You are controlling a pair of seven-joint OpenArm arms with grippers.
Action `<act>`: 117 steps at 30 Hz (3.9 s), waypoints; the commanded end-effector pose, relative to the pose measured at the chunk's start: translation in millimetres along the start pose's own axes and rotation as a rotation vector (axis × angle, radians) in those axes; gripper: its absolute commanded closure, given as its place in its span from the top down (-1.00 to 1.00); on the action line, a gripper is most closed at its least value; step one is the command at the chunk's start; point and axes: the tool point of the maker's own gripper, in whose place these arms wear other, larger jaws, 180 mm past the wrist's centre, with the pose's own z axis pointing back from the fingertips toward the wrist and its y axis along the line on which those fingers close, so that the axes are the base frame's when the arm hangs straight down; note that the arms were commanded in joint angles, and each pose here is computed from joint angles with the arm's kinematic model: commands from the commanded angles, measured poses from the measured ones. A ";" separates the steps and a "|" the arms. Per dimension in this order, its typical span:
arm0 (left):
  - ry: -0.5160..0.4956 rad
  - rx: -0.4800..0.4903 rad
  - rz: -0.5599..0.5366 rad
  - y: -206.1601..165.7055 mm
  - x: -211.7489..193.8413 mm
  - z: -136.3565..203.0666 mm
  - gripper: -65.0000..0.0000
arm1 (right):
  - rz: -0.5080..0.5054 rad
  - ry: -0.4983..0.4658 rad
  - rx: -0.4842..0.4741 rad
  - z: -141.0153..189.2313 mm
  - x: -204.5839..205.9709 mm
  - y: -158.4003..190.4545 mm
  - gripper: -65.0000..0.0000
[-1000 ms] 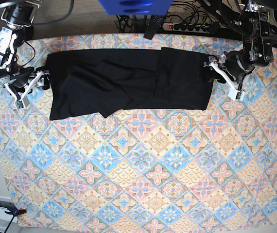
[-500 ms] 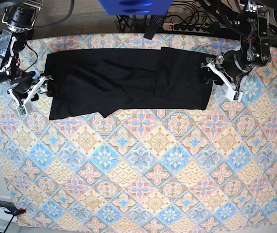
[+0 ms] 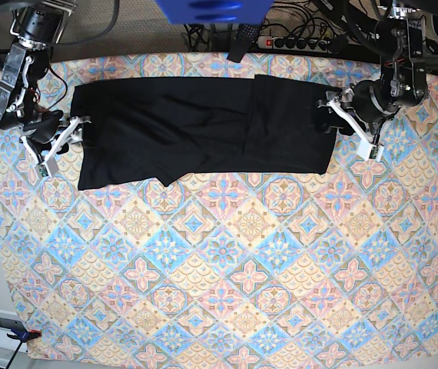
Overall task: Fold the T-shirt properly
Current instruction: 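Grasp the strip ends with both grippers and hold them, then fold the strip end held by the right gripper over toward the left gripper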
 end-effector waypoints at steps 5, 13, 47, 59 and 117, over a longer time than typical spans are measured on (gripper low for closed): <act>-0.032 -0.006 -0.012 -0.4 10.4 3.6 0.03 | 0.003 -0.036 0.001 2.0 10.6 -0.9 0.29; -0.032 -0.006 -0.012 -0.4 10.4 3.6 0.03 | 0.007 -0.042 -0.003 3.8 12.9 -1.5 0.29; -0.037 -0.006 -0.013 -1.2 11.8 4.1 0.00 | -0.055 0.098 0.138 -40.4 -29.8 36.9 -0.13; -0.094 0.001 -0.006 1.6 22.5 6.1 0.00 | -0.077 0.107 0.230 -38.8 -35.3 62.1 -0.80; -0.189 0.071 0.151 25.9 26.5 18.8 -0.28 | 0.487 -0.206 0.423 -9.2 101.7 275.7 -0.98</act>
